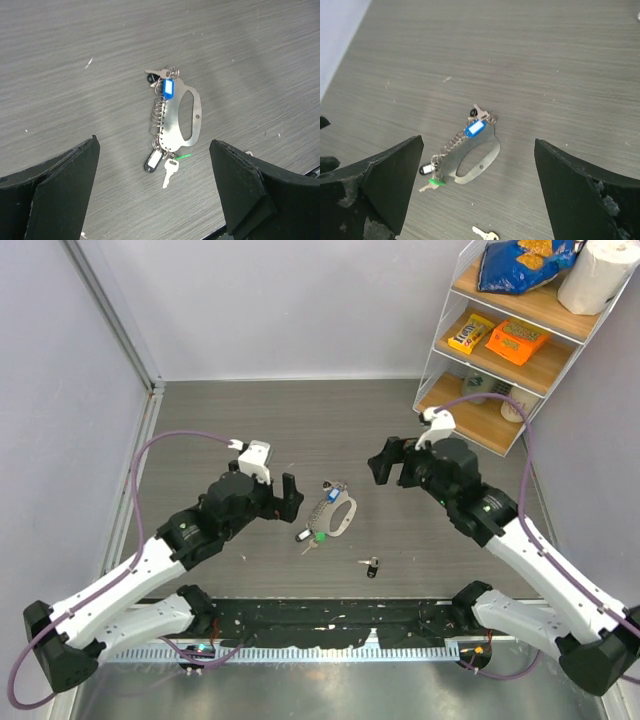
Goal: Put the keys on the keyring
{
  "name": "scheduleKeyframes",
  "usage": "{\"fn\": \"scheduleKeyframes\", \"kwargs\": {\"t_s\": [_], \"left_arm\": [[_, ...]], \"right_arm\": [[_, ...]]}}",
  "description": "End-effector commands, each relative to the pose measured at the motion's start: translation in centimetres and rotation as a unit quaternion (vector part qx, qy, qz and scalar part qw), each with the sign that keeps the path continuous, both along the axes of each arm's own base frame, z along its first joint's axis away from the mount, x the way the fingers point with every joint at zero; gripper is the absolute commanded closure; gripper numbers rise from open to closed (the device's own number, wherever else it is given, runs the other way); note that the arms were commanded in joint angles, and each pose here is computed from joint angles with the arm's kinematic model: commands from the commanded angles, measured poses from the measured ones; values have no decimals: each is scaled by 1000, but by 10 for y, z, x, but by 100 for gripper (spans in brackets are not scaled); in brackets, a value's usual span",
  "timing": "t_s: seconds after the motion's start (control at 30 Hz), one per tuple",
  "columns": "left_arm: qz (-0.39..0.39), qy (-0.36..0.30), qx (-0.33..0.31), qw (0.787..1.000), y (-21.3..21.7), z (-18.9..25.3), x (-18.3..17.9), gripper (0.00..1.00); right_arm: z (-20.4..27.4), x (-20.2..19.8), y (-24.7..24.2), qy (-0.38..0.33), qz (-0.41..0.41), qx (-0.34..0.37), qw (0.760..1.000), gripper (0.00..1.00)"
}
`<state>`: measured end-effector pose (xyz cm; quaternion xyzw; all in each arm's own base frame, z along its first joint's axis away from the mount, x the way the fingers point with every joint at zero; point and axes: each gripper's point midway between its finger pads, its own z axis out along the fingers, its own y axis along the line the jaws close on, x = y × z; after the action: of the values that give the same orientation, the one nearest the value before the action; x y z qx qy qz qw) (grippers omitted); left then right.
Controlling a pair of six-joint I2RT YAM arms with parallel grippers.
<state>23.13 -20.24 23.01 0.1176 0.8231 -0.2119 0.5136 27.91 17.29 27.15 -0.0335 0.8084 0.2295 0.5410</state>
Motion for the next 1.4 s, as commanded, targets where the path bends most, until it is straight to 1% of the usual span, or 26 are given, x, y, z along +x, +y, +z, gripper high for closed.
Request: {"fn": "scheduleKeyframes", "kwargs": {"t_s": [0.0, 0.1, 0.13, 0.3, 0.37, 0.4, 0.5, 0.6, 0.77, 0.83, 0.93, 1.0, 1.2, 1.37], "left_arm": [[23, 3, -31, 999, -12, 2, 14, 1], [35, 10, -15, 999, -12, -11, 19, 1], [38, 13, -10, 999, -12, -17, 21, 1], [48, 27, -2, 998, -9, -36, 21, 1], [47, 34, -1, 998, -8, -44, 19, 1], [48, 35, -2, 998, -6, -46, 19, 1], [50, 35, -4, 998, -1, -53, 16, 1], [56, 33, -7, 998, 6, -58, 14, 1], [67, 33, -14, 997, 14, -68, 13, 1], [68, 35, -18, 997, 17, -72, 11, 1], [76, 33, -25, 996, 23, -77, 9, 1], [86, 29, -26, 995, 30, -80, 7, 1], [120, 20, -27, 992, 51, -94, 5, 1], [137, 21, -28, 990, 64, -104, 4, 1]], "right_arm": [[-11, 5, 7, 10, -10, -55, 998, 0], [-24, 13, 16, 17, -14, -69, 997, 0], [-27, 16, 16, 19, -19, -72, 997, 3], [-59, 37, 38, 55, -9, -85, 995, 9], [-71, 43, 47, 69, -5, -85, 994, 14], [-71, 46, 51, 69, -3, -82, 994, 18], [-83, 51, 68, 84, 23, -76, 993, 25], [-92, 45, 89, 94, 62, -77, 991, 29], [-106, 33, 115, 97, 115, -98, 984, 31], [-112, 29, 125, 96, 142, -112, 979, 32], [-123, 24, 139, 105, 177, -133, 970, 36], [-127, 20, 149, 105, 199, -146, 963, 36], [-144, 16, 171, 116, 226, -187, 949, 41], [-162, 6, 184, 138, 240, -190, 942, 43]]}}
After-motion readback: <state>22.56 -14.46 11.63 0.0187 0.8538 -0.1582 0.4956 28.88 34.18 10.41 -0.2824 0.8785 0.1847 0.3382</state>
